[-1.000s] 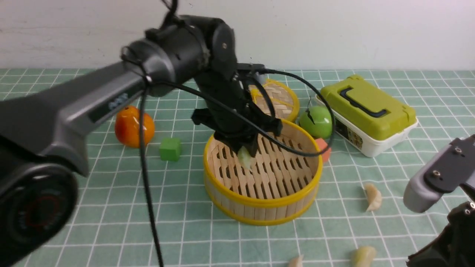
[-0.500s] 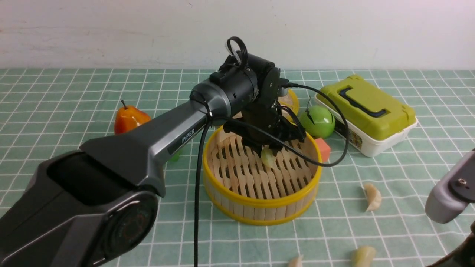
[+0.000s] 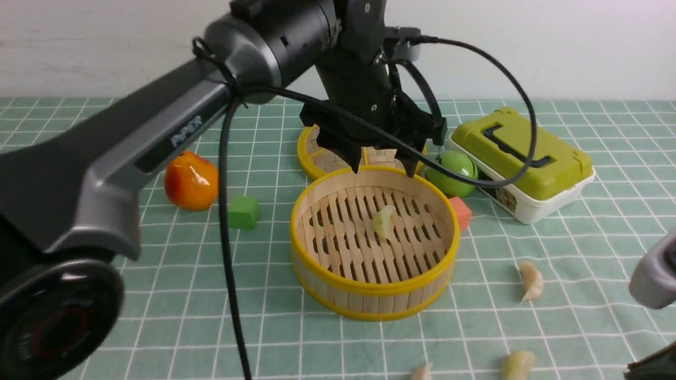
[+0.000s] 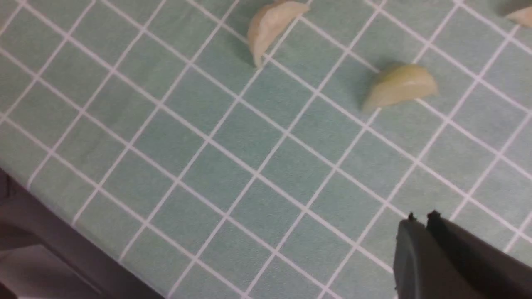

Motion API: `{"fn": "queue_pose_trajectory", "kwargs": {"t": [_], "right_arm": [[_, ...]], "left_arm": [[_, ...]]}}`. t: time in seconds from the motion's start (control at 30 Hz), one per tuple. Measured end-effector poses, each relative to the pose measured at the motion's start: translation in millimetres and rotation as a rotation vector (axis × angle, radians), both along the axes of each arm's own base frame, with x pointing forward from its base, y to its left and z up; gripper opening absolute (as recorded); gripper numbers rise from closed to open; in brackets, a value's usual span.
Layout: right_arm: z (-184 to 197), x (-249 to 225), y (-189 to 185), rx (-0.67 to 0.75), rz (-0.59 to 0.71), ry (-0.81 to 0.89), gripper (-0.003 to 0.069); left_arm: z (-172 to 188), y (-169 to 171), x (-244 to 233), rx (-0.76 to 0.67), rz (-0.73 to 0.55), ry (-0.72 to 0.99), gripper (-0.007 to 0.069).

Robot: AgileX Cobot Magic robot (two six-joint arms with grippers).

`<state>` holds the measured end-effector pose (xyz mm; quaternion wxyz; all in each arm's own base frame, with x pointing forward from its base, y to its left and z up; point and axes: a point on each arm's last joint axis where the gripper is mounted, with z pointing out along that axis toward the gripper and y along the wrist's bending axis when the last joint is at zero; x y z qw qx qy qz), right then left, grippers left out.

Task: Put the dumplings into the steamer on the table with the blue tablecloth.
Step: 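Reach for and grasp a dumpling on the table with the left gripper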

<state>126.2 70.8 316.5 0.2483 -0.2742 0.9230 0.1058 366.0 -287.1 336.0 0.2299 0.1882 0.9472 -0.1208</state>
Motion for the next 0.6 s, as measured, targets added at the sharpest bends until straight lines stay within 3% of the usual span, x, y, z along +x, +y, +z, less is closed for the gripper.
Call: {"fn": "queue_pose_trajectory", "kwargs": {"t": [0.1, 0.3, 0.6], "right_arm": [[8, -9, -13, -0.03, -0.073, -0.078, 0.0036], [23, -27, -38, -0.059, -0.23, -0.221, 0.0041], [25, -31, -41, -0.041, -0.269, -0.233, 0.0047]], "left_arm": [[0, -4, -36, 0.041, -0.059, 0.044, 0.0515], [-67, -16, -100, 0.194, -0.135, 0.253, 0.0501], [-134, -49, -121, 0.093, -0.115, 0.276, 0.0501]]}}
